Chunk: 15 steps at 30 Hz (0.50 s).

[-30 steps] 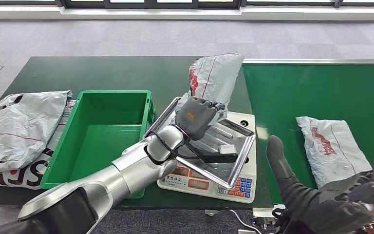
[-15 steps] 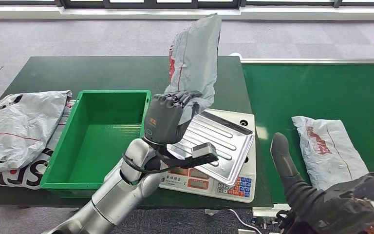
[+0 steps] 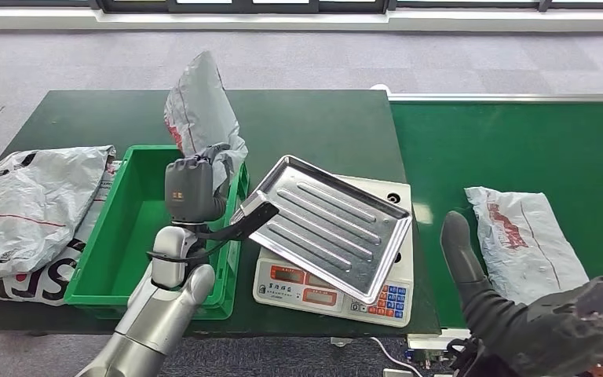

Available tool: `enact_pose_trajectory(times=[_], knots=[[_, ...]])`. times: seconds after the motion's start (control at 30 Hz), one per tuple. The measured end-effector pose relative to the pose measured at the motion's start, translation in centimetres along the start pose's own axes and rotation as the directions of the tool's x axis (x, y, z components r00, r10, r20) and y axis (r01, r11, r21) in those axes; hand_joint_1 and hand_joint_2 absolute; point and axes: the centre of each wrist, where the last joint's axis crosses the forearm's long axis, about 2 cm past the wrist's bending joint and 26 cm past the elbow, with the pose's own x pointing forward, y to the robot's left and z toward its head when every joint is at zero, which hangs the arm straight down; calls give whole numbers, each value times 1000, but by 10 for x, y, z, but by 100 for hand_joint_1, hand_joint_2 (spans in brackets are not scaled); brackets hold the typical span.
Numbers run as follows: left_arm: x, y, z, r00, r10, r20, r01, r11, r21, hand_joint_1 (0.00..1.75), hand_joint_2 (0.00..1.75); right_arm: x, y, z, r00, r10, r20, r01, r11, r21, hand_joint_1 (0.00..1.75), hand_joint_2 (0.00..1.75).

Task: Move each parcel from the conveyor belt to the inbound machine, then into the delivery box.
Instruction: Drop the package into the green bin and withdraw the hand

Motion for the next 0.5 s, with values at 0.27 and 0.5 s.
enact_pose_trajectory(times=[0.27,0.5], knots=[[-33,-9,27,993,-55,-108,47,996,-74,175,175,-42,7,44,917,-116,-382,185,972,148,0,175],[-45,-8,41,985,-77,-157,63,993,-97,175,175,-63,11,77,893,-41,-448,165,956,241,0,175]])
